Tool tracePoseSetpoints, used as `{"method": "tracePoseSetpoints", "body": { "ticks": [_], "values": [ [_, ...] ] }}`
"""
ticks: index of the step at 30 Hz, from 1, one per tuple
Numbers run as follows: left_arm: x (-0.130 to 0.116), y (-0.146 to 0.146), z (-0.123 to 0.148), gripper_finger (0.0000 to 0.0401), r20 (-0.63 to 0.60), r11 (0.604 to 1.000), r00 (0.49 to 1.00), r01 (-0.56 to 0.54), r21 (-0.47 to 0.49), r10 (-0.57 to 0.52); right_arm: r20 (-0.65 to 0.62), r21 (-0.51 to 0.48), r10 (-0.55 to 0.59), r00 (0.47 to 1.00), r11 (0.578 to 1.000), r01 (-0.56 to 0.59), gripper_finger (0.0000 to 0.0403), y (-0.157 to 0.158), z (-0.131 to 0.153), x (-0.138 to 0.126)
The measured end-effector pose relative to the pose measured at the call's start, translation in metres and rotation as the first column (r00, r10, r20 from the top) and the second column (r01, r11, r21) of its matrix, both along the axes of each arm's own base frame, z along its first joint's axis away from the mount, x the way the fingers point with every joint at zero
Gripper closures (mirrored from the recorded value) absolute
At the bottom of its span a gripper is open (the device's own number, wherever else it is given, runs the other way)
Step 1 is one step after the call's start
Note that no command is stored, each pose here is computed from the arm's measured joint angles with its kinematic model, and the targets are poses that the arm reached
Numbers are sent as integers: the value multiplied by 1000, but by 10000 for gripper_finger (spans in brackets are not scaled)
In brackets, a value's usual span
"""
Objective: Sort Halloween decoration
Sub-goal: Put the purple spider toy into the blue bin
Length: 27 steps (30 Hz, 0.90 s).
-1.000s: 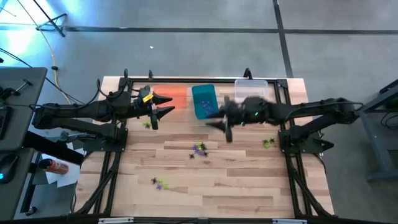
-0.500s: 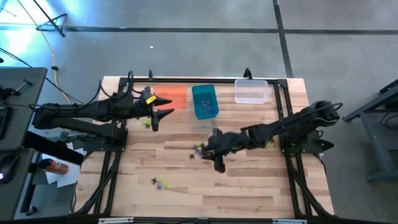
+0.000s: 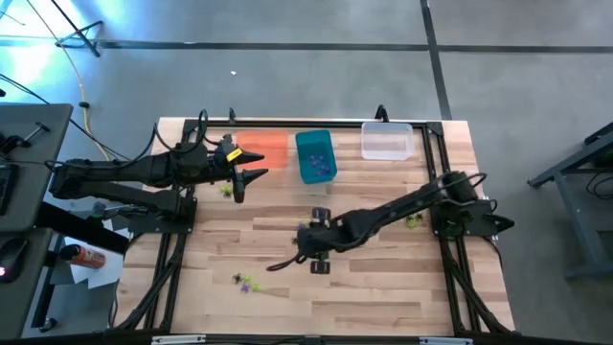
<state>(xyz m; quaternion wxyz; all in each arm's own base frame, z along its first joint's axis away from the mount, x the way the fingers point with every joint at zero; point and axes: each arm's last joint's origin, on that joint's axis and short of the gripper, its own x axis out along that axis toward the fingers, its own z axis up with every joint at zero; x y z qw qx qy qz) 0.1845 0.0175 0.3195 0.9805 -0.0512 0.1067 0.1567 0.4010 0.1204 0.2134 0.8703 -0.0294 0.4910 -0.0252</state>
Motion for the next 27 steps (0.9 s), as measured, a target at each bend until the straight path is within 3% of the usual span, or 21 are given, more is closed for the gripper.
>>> {"method": "tracePoseSetpoints", "body": {
  "ticks": [9, 15, 27],
  "values": [
    [0, 0, 0, 217, 1, 1000, 1000, 0, -1, 0, -125, 63, -198, 972, 976, 207, 261, -13, -51, 16],
    [0, 0, 0, 217, 1, 1000, 1000, -1, 0, 1, -175, 68, -210, 962, 972, 225, 261, -20, -70, 20],
    [0, 0, 0, 217, 1, 1000, 1000, -1, -1, 1, -188, 22, -232, 954, 970, 240, 269, -26, -73, 19]
  ]
}}
